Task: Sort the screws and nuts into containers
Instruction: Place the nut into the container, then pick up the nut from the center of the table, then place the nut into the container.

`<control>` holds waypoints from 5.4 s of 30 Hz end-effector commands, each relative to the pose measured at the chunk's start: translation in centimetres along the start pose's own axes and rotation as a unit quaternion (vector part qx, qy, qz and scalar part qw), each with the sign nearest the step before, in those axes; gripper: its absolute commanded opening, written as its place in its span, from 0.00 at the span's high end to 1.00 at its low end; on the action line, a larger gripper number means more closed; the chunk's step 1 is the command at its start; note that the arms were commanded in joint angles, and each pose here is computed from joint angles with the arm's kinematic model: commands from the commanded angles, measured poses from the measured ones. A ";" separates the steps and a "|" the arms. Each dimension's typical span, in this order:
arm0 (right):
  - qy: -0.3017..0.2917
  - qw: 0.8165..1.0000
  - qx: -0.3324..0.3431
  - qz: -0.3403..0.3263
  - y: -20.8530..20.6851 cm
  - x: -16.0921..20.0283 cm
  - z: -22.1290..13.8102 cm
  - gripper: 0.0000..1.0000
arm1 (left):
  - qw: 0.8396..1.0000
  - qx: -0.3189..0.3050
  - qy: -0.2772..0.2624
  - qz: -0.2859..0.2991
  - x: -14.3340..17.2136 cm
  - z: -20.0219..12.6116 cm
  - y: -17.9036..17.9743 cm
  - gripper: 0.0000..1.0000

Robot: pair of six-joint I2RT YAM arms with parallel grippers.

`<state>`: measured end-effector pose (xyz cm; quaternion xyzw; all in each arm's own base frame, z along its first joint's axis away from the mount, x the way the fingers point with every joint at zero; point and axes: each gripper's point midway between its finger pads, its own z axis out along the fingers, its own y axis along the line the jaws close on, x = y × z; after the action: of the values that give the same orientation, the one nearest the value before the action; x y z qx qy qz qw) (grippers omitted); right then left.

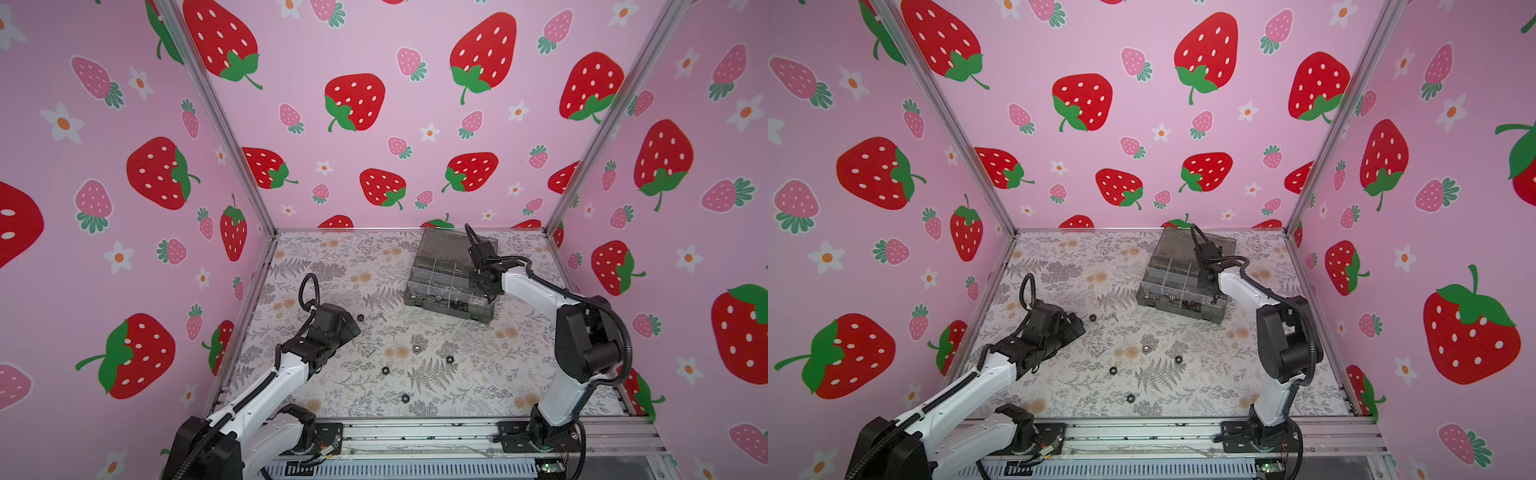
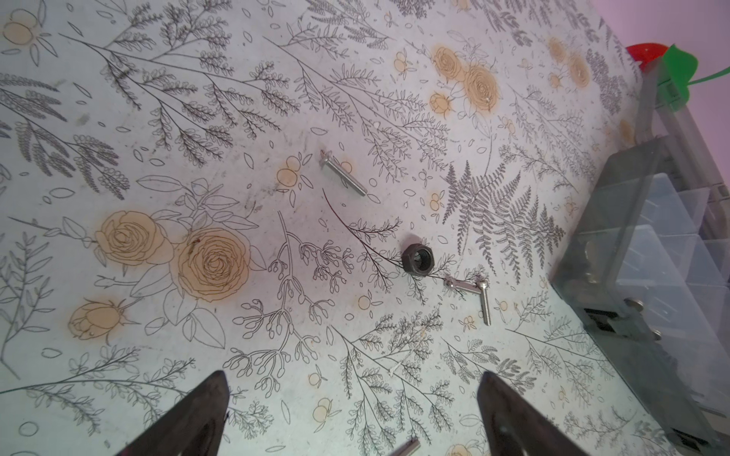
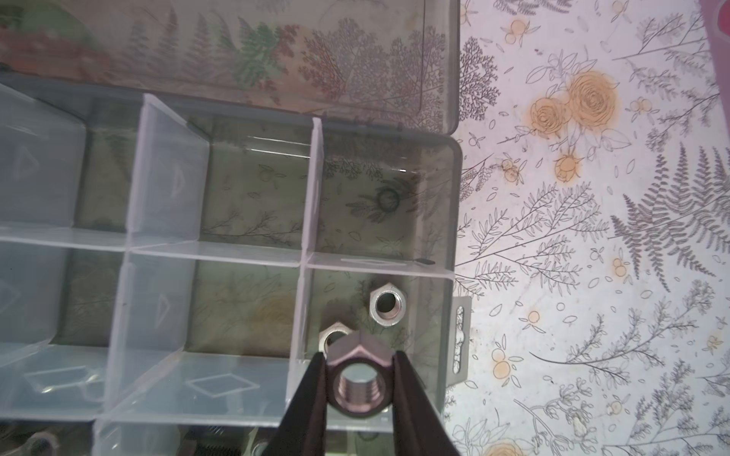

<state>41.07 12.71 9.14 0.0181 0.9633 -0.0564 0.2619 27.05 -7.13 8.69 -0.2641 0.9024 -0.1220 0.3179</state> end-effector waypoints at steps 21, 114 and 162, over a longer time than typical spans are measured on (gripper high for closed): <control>-0.021 0.999 -0.039 0.008 -0.7 -1.8 -1.6 0.55 | 1.000 0.006 -0.019 -0.004 -1.6 -0.3 -0.9 0.01; 0.145 0.938 -0.112 -0.295 18.8 24.2 -5.7 0.64 | 1.000 0.003 -0.024 -0.019 -1.1 -1.0 0.6 0.01; -0.016 0.994 -0.073 -0.085 7.9 6.5 -8.4 0.88 | 1.000 0.009 -0.023 -0.014 -1.5 -1.1 0.1 0.01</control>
<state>30.43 23.97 10.96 -0.1049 0.9634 0.0127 0.2465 27.20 -6.49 9.99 -0.2719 0.8916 -0.1319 0.3372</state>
